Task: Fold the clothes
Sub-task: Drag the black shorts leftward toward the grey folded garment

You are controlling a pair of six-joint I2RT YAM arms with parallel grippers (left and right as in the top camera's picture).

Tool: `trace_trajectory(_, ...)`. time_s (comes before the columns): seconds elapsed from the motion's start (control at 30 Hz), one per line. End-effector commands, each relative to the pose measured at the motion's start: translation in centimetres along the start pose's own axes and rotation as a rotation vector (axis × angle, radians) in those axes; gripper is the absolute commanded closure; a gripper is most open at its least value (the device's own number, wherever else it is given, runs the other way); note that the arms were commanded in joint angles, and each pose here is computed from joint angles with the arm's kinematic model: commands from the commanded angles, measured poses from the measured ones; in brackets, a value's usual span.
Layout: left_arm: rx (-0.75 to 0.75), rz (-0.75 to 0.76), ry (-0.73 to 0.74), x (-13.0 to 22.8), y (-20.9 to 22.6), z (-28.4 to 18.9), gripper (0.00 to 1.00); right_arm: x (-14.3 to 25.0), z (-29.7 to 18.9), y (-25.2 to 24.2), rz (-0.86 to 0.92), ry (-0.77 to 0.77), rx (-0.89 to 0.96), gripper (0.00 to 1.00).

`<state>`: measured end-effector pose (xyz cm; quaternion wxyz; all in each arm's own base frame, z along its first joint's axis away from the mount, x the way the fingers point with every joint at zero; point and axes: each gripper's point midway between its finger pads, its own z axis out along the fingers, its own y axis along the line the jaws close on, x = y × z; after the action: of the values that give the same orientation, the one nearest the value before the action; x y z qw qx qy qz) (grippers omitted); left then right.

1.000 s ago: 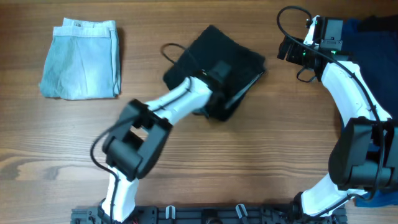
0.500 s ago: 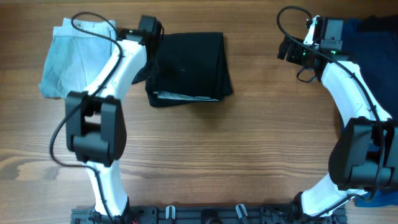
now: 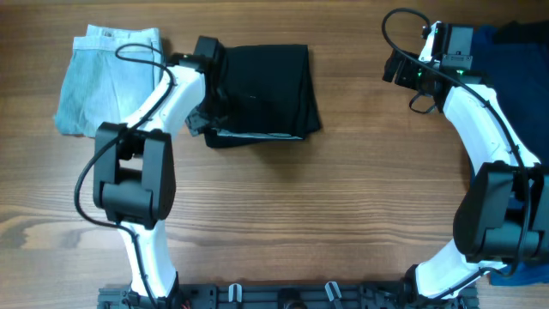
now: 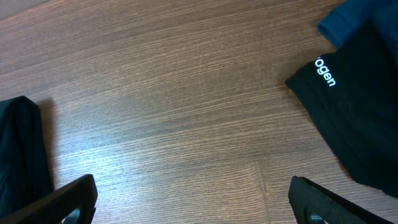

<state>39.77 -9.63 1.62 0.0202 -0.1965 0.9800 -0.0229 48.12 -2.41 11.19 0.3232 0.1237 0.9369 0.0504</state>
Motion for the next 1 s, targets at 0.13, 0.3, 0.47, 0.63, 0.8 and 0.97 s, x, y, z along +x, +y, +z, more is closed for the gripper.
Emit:
trace_trajectory(0.13, -0.053, -0.031, 0.099, 2.8, 1.6, 2.3, 0.13, 0.0, 0.1, -0.2, -0.003, -0.002, 0.013, 0.00)
trace_trajectory(0.3, -0.044, -0.017, 0.086, 2.9, 1.1, 2.6, 0.13, 0.0, 0.1, -0.2, -0.003, -0.002, 0.013, 0.00)
trace_trajectory(0.47, -0.024, -0.008, 0.062, 3.2, 0.9, 4.4, 0.13, 0.0, 0.1, -0.2, -0.003, -0.002, 0.013, 0.01)
trace_trajectory(0.63, 0.007, -0.009, 0.075, 3.5, 0.5, 3.6, 0.06, 0.0, 0.1, -0.2, -0.003, -0.002, 0.013, 0.01)
trace_trajectory(0.8, 0.092, -0.019, -0.041, 1.5, -0.1, -1.7, 0.04, 0.0, 0.1, -0.2, -0.003, -0.002, 0.013, 0.01)
trace_trajectory(0.97, 0.190, 0.087, -0.120, 0.7, -1.6, -5.1, 0.00, 0.0, 0.1, -0.2, -0.003, -0.002, 0.013, 0.01)
